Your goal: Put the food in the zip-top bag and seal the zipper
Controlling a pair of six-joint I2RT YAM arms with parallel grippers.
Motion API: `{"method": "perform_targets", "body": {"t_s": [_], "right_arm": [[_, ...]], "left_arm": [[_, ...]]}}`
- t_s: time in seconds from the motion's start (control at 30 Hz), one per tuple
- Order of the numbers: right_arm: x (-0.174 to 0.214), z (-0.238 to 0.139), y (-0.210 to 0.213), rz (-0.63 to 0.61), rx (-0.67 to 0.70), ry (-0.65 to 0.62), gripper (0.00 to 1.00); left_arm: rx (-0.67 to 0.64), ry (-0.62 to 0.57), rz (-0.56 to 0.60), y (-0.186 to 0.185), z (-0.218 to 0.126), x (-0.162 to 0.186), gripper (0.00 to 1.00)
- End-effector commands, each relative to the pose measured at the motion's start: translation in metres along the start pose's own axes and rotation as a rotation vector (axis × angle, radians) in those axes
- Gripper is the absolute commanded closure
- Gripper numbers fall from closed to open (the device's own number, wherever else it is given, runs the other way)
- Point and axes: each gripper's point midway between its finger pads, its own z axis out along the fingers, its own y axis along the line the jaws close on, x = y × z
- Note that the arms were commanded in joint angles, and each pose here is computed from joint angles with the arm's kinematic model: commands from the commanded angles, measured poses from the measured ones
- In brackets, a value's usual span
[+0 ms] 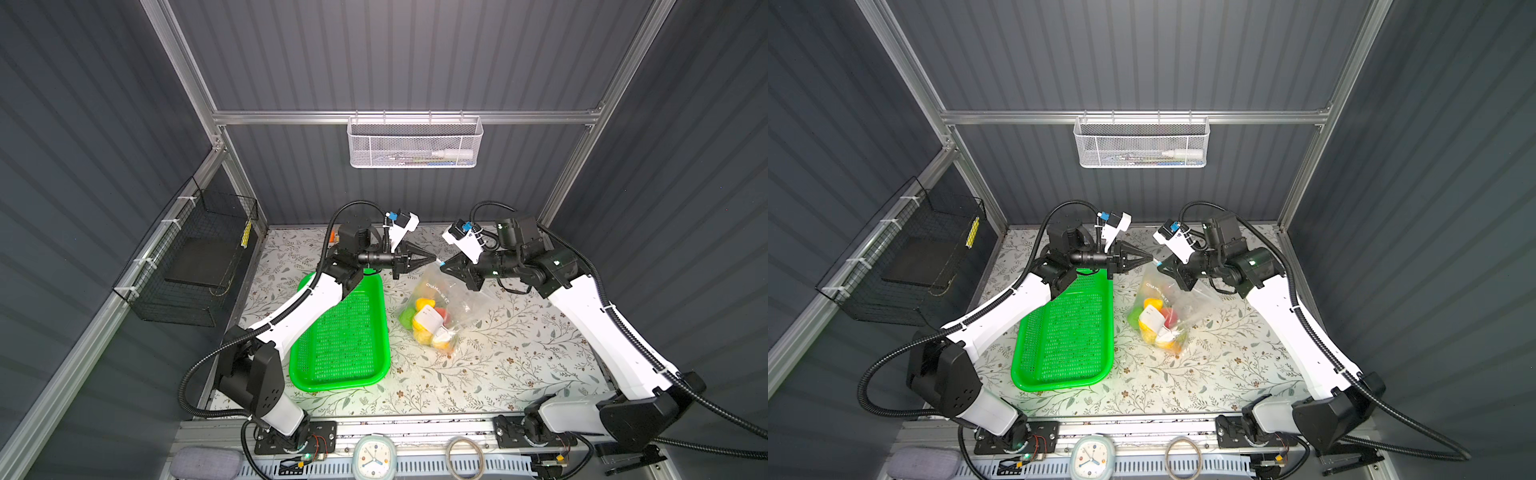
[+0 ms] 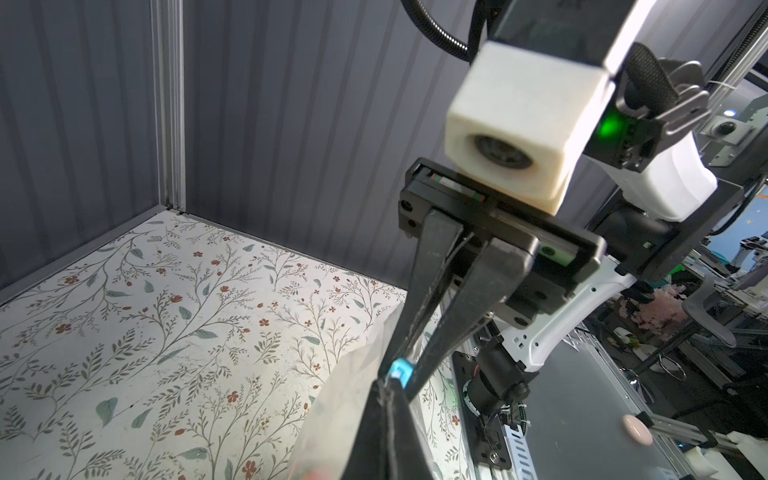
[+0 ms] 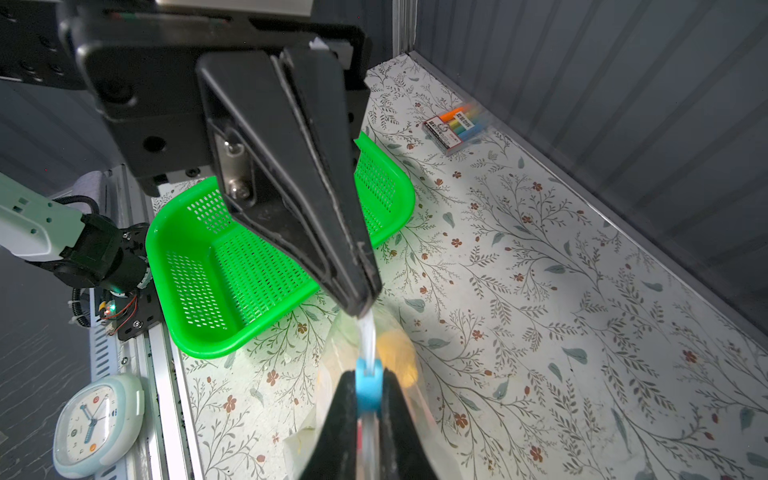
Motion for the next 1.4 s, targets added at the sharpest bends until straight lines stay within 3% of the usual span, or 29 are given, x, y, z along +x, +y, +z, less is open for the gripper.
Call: {"method": "perform_targets", "body": {"t_s": [0.0,0.43,0.77,0.8,0.9,1.07,1.2,1.37], "right_arm": [[0.023,-0.005,0.000,0.029,0.025,0.085,0.99],[0.049,-0.009,0.005,0.102,0.048,0.124,0.99],[0.017,-0.013,0.008,0.089,0.031,-0.024,0.99],[0.013,-0.013,0.007,0.090,0.029,-0.037,0.98],[0.001,-0.011,0.006,0.102,0.020,-0.077,0.98],[-0.012,-0.005,0.004,0.118,0.011,-0.111,0.98],[-0.015,0.001,0.004,0.114,0.006,-0.105,0.98],[-0.014,0.003,0.002,0.112,0.018,-0.090,0.98]], "left_arm": [[-0.104,-0.092,0.106,0.003,-0.024,-0.046,1.00],[-0.247,-0.135,0.081,0.057,-0.055,-0.065,1.00],[-0.065,-0.132,0.011,0.039,-0.039,-0.052,1.00],[-0.062,-0.122,-0.003,0.037,-0.037,-0.043,0.99],[-0.048,-0.110,-0.011,0.028,-0.030,-0.034,0.82],[0.003,-0.091,-0.010,0.010,-0.015,-0.022,0.48],[0.053,-0.074,-0.018,0.001,-0.002,-0.015,0.42],[0.091,-0.064,-0.042,-0.001,0.006,-0.007,0.46]]}}
